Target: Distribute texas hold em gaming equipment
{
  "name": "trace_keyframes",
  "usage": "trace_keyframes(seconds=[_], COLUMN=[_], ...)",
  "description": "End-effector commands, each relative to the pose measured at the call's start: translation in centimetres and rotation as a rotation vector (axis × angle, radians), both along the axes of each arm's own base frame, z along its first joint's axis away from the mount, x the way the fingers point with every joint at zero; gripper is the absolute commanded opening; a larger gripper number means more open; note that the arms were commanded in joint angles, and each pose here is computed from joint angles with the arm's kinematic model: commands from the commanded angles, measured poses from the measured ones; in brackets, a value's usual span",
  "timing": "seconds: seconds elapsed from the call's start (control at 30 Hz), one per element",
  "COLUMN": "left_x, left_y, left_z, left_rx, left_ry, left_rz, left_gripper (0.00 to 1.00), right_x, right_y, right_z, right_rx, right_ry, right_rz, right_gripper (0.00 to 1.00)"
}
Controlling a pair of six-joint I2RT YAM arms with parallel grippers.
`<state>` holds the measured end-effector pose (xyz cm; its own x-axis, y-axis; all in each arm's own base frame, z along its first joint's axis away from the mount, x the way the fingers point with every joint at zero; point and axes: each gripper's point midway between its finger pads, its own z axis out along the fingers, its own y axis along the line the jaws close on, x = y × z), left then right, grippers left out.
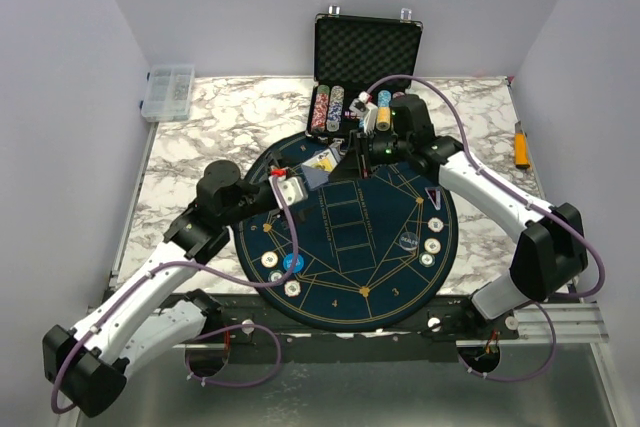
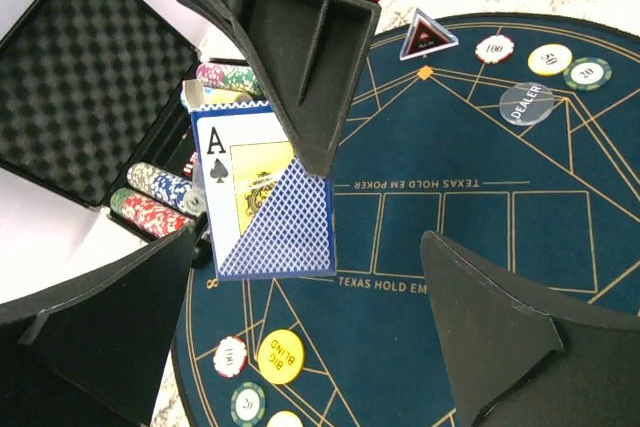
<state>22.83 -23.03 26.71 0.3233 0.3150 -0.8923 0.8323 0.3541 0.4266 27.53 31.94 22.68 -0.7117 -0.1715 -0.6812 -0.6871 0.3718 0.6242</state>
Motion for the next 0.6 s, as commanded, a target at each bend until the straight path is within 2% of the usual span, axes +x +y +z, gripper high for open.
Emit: trace_keyframes(seconds=[0.0,0.1,0.23,0.33,0.5,0.57], left_x=[1.1,0.9,2.2,1.8,3.2,3.6], left_y=[-1.4,-2.2,-2.7,-3.3,-3.3,-3.6], left_z=[3.6,3.2,2.5,1.6,-0.2,0.0], left_rx=[-0.042,-0.021,-0.012,0.011,0.051,0.035], left_ry=[-0.121,-0.141,-0.089,-0.078,-0.039,-0.002], left_rz=[-0.036,-0.076,-0.037,-0.064,-0.005,0.015], left_gripper=[0.98,0.98,0.98,0.98,0.98,0.94], right_x=[-0.8,-1.5,-2.5,-3.1,-4.3,-4.7], right_y=[0.7,0.7,0.5,0.4,-0.2,-0.4], right_z=[4.1,4.6,5.4,5.3,5.5,5.1], right_rx=[0.116,0.132,0.159,0.174,0.177,0.169], right_ry=[-0.023,0.0,-0.014,-0.008,-0.042,-0.031], right_rz=[0.03,0.054,0.089,0.094,0.135,0.148], right_gripper=[0.01,0.01,0.01,0.01,0.01,0.01])
